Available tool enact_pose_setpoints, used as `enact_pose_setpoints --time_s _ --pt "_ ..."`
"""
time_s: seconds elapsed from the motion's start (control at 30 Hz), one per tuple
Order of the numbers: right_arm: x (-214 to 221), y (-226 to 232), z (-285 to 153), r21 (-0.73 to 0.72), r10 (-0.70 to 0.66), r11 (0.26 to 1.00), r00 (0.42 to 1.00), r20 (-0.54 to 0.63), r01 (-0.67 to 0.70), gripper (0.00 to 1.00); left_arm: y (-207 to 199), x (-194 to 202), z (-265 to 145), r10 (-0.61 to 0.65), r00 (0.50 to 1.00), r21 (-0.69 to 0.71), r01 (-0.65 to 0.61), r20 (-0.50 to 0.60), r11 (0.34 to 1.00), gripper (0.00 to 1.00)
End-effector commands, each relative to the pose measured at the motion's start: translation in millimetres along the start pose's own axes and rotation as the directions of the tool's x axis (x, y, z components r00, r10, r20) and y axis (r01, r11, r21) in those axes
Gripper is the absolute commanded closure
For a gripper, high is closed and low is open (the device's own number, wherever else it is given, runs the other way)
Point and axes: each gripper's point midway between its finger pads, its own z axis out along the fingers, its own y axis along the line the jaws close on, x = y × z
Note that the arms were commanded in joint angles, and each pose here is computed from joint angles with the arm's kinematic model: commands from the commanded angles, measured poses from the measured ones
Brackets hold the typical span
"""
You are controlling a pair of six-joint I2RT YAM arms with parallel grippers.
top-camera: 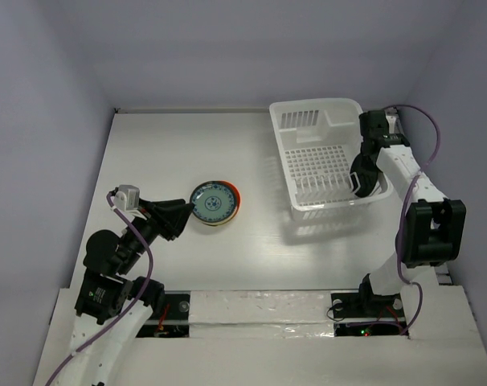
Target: Unload the plates from the dish rack
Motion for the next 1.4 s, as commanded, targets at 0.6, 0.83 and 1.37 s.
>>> enact_pose_setpoints --time_s 0.6,0.83,1.37 --pt "-26 -20 -72 0.238 -0.169 0.963 0.972 0.166 0.127 1.0 -10 -11 -1 0.024 0.998 0.048 -0.026 0.051 0.999 0.65" --pt "-46 -37 -111 0.351 -0.158 0.935 0.95 0.269 0.056 1.0 -9 -10 0 0.019 0.999 0.044 -0.021 0.046 0.999 0.65" --pt "-65 177 -286 -0.7 0.266 0.704 0.868 0.419 0.122 1.0 10 -12 3 0.002 0.998 -0.06 0.001 0.056 0.998 0.39"
